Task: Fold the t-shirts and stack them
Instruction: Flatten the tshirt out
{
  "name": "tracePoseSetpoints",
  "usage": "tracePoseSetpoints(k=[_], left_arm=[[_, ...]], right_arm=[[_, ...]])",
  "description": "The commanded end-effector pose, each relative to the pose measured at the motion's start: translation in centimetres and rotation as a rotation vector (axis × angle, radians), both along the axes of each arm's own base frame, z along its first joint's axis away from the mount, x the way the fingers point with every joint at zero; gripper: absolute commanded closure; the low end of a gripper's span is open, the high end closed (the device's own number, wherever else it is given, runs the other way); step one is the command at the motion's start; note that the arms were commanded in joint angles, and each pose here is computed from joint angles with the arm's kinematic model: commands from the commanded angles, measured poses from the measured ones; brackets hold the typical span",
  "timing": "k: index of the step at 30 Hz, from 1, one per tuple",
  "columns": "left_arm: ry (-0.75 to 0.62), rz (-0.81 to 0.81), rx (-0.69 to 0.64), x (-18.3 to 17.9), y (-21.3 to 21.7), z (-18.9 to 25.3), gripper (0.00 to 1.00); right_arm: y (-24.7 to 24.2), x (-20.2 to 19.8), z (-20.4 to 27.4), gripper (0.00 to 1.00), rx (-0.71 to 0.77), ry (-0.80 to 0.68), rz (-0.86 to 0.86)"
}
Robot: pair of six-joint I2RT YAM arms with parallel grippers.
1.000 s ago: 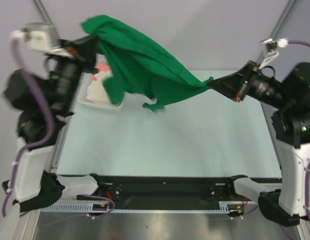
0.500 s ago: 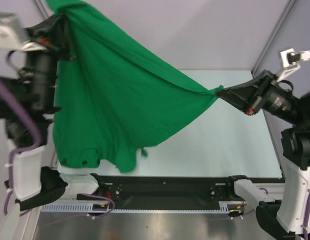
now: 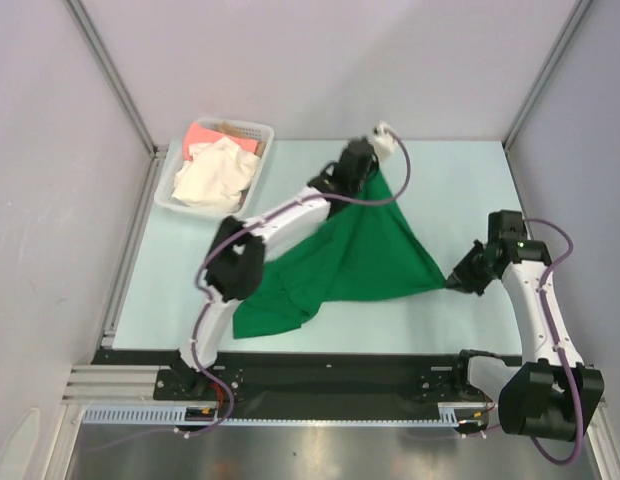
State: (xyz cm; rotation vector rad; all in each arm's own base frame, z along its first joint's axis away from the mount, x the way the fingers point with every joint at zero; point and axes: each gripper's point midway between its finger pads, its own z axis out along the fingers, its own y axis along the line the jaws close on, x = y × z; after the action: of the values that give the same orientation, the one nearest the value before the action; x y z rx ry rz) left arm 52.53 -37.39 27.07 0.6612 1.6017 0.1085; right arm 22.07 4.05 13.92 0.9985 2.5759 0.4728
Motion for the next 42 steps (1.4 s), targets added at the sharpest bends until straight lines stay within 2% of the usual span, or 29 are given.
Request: tracePoseSetpoints(k=[1, 2, 3, 4, 5, 7, 8, 9, 10, 12, 14, 15, 17, 19, 20, 22, 24, 25, 27, 31, 36, 38, 42], left_arm=[[-0.017, 0.049, -0.067, 1.4, -0.1, -1.0, 0.77], [-0.008, 0.047, -0.074, 1.3, -0.2, -1.3, 0.55], [0.000, 0.043, -0.083, 1.1, -0.3, -1.3, 0.43], [0.020, 0.033, -0.065, 0.8, -0.2, -1.7, 0.39], [0.002, 0.041, -0.076, 0.3, 0.5, 0.0, 0.30], [0.011, 0.066, -0.053, -0.5, 1.9, 0.4, 0.18], [0.008, 0.078, -0.055, -1.4, 2.9, 2.2, 0.09], [0.018, 0.069, -0.053, -2.1, 3.3, 2.9, 0.06], [0.084, 0.059, -0.031, -3.1, 3.9, 2.0, 0.02], [0.135, 0.005, -0.076, -5.3, 4.2, 3.8, 0.06], [0.239, 0.006, -0.049, -7.5, 5.6, 2.0, 0.12], [0.271, 0.034, -0.110, -8.7, 6.7, 2.9, 0.17], [0.382, 0.060, -0.105, -11.3, 8.5, 0.3, 0.27], [0.484, 0.054, -0.170, -14.8, 9.8, -1.7, 0.23], [0.532, 0.044, -0.188, -16.1, 10.1, -2.6, 0.15], [0.688, 0.026, -0.205, -19.6, 10.6, -5.7, 0.14], [0.775, 0.037, -0.196, -21.6, 11.3, -7.9, 0.15], [0.868, 0.068, -0.196, -23.6, 12.1, -10.3, 0.17], [0.951, 0.062, -0.184, -25.8, 12.3, -12.4, 0.23], [1.085, 0.154, -0.182, -30.1, 14.8, -17.0, 0.21], [1.148, 0.211, -0.224, -32.3, 15.4, -19.6, 0.21], [1.208, 0.186, -0.248, -33.0, 14.5, -20.3, 0.21], [1.257, 0.181, -0.320, -32.9, 12.7, -21.3, 0.30]], right_arm=[[-3.7, -1.4, -0.9, 0.83, -0.227, 0.011, 0.006], [-4.0, -1.7, -1.1, 0.75, -0.249, 0.027, 0.024], [-4.2, -1.6, -0.8, 0.67, -0.264, 0.020, 0.033], [-4.3, -1.5, -0.5, 0.49, -0.273, 0.017, 0.043], [-4.8, -1.6, -0.4, 0.40, -0.308, 0.027, 0.054], [-4.9, -0.7, 0.9, 0.19, -0.344, -0.001, 0.085], [-5.1, -0.4, 1.2, 0.18, -0.368, -0.004, 0.097], [-4.7, 0.0, 1.6, 0.17, -0.372, -0.016, 0.127], [-4.3, 1.0, 1.9, 0.15, -0.371, -0.031, 0.173], [-2.7, 2.1, 2.0, 0.21, -0.333, -0.046, 0.234], [-0.2, 3.3, 1.5, 0.22, -0.266, -0.045, 0.324], [0.8, 4.3, 1.5, 0.24, -0.247, -0.063, 0.346], [3.3, 5.9, 0.6, 0.27, -0.230, -0.066, 0.411], [5.3, 7.5, 0.0, 0.27, -0.185, -0.087, 0.434], [6.1, 8.2, -0.9, 0.27, -0.145, -0.060, 0.432], [7.1, 9.1, -1.6, 0.27, -0.098, -0.054, 0.453], [7.7, 9.8, -2.6, 0.26, -0.072, -0.036, 0.488], [7.9, 9.9, -2.9, 0.26, -0.061, -0.029, 0.497], [8.3, 9.8, -3.8, 0.26, -0.048, -0.008, 0.540], [9.5, 8.7, -4.9, 0.41, 0.017, 0.026, 0.587], [9.9, 7.7, -6.1, 0.42, 0.019, 0.050, 0.592], [9.5, 7.1, -7.1, 0.41, 0.004, 0.075, 0.580], [8.9, 6.7, -8.5, 0.39, -0.022, 0.101, 0.552]])
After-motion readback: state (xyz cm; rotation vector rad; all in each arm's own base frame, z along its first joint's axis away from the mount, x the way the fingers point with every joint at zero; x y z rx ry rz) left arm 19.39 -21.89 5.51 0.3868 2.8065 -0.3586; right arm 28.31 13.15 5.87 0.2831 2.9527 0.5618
